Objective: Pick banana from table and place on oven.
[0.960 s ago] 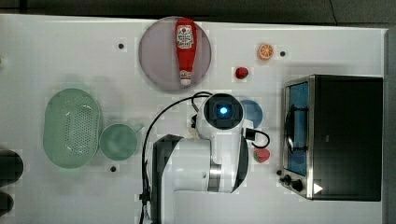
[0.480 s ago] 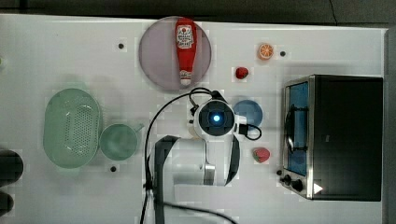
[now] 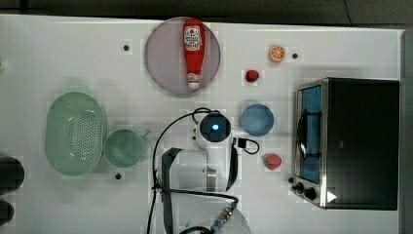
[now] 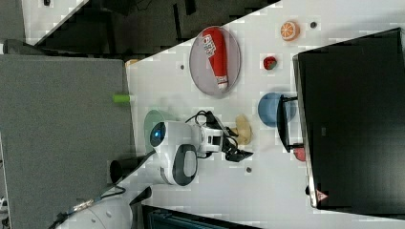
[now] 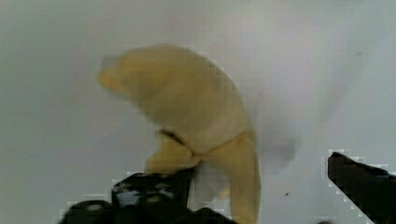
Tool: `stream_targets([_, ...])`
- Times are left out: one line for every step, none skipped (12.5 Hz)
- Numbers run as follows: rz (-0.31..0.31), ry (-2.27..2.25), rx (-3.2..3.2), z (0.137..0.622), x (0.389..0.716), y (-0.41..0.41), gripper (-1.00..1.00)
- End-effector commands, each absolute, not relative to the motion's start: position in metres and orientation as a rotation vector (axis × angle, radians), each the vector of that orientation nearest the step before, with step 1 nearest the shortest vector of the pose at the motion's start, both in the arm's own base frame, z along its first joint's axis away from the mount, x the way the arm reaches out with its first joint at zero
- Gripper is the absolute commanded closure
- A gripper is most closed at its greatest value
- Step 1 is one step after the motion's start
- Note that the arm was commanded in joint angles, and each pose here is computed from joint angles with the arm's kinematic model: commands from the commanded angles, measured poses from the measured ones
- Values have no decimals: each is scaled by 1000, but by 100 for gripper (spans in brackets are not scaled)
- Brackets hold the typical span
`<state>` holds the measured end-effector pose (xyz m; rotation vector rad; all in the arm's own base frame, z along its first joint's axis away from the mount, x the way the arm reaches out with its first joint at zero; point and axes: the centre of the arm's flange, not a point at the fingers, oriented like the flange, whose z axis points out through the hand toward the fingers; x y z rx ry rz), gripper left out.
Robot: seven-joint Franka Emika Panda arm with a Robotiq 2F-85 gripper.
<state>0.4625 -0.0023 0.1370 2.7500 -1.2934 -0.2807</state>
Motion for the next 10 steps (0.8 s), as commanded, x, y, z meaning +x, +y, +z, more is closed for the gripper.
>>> stream_targets([-138, -1341, 2794, 162, 485, 5, -68])
stream_targets([-139, -1340, 2794, 161, 484, 5, -42])
stream_targets([-139, -1340, 2794, 161, 484, 5, -17])
stream_targets([-129, -1339, 2799, 162, 486, 6, 7])
stream_targets([-126, -1339, 2801, 162, 486, 6, 28])
stream_targets([-123, -1339, 2802, 162, 486, 6, 49])
stream_targets([-116, -1339, 2805, 164, 487, 7, 59])
stream_targets([-100, -1341, 2810, 170, 489, 7, 59])
stream_targets([-66, -1343, 2822, 182, 493, 8, 59])
stream_targets([-21, -1345, 2837, 200, 497, 9, 59])
